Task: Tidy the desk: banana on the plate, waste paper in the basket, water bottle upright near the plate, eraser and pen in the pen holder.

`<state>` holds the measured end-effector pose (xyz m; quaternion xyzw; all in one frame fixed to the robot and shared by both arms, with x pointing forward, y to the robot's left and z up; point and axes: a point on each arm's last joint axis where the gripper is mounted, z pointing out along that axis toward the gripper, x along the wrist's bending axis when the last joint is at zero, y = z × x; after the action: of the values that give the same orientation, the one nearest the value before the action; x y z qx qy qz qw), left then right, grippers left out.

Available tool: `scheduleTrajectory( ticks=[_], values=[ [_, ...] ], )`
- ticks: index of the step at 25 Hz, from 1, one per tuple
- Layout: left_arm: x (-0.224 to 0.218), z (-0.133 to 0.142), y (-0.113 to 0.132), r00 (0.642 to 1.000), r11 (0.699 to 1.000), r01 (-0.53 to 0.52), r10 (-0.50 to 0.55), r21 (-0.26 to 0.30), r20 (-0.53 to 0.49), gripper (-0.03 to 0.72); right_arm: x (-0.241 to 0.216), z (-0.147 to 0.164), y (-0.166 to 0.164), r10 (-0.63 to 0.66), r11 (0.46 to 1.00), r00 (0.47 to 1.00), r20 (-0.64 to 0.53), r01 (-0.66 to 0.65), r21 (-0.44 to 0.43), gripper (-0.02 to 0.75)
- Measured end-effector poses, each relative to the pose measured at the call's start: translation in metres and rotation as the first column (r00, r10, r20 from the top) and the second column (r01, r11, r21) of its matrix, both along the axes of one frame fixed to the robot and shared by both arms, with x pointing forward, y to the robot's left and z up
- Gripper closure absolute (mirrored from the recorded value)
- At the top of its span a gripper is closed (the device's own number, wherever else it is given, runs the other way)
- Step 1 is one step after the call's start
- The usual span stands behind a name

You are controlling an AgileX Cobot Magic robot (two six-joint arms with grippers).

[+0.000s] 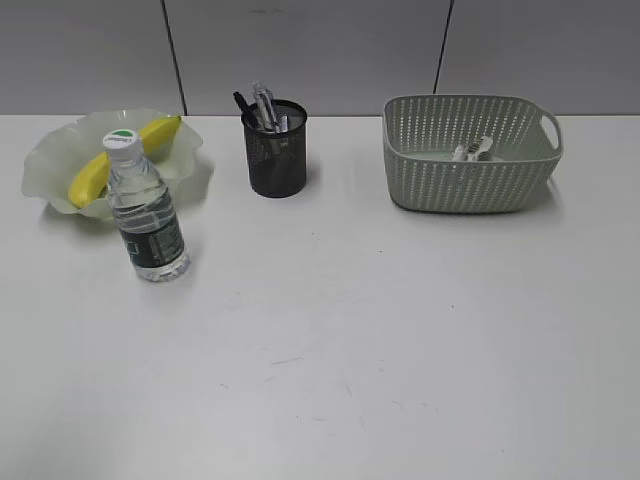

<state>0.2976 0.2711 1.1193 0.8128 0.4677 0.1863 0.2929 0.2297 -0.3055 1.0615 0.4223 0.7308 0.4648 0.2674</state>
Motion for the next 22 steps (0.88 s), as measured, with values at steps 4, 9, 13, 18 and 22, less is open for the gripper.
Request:
scheduleTrajectory(
  ticks=[4,9,13,18,22],
  values=[
    [-0.045,-0.02,0.018,0.992,0.996,0.019,-0.008,-0.09,0.123,0.397,0.002,0.003,0.001,0.002,1.0,0.999,0.037,-0.003,0.024,0.353],
    [-0.078,-0.045,0.034,0.967,0.988,0.037,0.003,-0.15,0.256,0.397,0.004,-0.003,0.002,0.003,1.0,1.0,0.013,-0.003,0.009,0.353],
    [-0.082,-0.056,0.035,0.961,0.985,0.044,0.003,-0.166,0.276,0.397,0.004,-0.004,0.003,0.005,1.0,1.0,0.005,-0.005,0.008,0.353],
    [-0.074,-0.055,0.031,0.939,0.977,0.056,0.019,-0.207,0.343,0.397,0.003,-0.004,0.003,0.006,1.0,1.0,0.006,-0.006,0.009,0.353],
    [-0.071,-0.057,0.029,0.935,0.975,0.058,0.023,-0.216,0.355,0.397,0.003,-0.005,0.003,0.007,1.0,1.0,0.006,-0.007,0.007,0.353]
  ],
)
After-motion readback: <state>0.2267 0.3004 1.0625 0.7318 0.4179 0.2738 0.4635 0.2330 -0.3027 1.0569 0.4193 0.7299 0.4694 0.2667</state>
